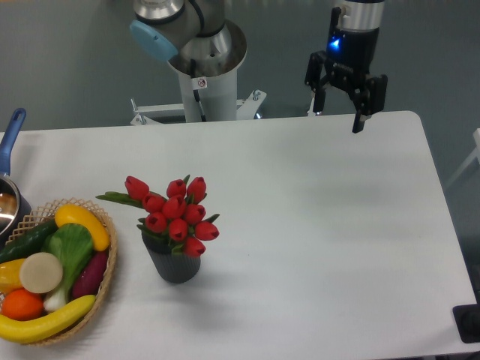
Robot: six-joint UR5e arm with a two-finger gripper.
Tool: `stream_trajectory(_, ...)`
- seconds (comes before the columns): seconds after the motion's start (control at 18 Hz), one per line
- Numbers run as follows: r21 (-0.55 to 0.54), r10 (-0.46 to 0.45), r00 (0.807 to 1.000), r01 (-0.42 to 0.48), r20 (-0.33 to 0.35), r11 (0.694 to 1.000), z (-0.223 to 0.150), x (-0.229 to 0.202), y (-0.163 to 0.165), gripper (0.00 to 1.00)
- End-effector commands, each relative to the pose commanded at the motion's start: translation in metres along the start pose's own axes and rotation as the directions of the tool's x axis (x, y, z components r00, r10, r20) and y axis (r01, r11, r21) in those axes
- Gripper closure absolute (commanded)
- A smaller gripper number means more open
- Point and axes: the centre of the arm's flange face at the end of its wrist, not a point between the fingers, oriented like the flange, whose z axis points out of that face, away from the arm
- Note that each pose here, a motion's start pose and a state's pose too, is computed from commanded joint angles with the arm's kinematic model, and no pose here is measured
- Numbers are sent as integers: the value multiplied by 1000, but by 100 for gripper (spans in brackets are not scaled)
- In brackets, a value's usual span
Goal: Pick up the flowers from the vase
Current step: 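Move the open gripper down toward the red tulip bouquet, then position the open gripper around the tulip stems above the black vase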
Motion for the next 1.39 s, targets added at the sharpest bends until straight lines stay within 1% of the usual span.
stream_trajectory(0.11,77,-47,999,48,-7,996,8,0,-3,0)
stream_trajectory(0.28,149,-43,999,46,-24,988,28,8,-9,0)
stream_trajectory(0.39,154,-32,998,38,-45,987,44,19,-14,0)
stream_trajectory(0.56,160,-22,996,36,-88,987,64,32,-11,0)
stream_trajectory(0.61,161,-14,994,32,-111,986,74,36,-15,0)
stream_trajectory(0.78,189,9,990,18,-143,982,88,42,-30,0)
stream_trajectory(0.89,280,13,987,33,-160,959,93,46,-47,0)
stream_trajectory(1.0,399,-17,978,101,-209,912,115,44,-48,0)
stream_trajectory(1.06,439,-24,972,128,-234,889,126,47,-50,0)
stream_trajectory(1.11,461,-26,967,145,-255,875,136,50,-51,0)
stream_trajectory(1.17,467,-33,961,163,-275,869,146,50,-48,0)
stream_trajectory(1.33,469,-52,950,199,-307,861,157,57,-43,0)
stream_trajectory(1.39,486,-69,946,225,-318,844,157,58,-44,0)
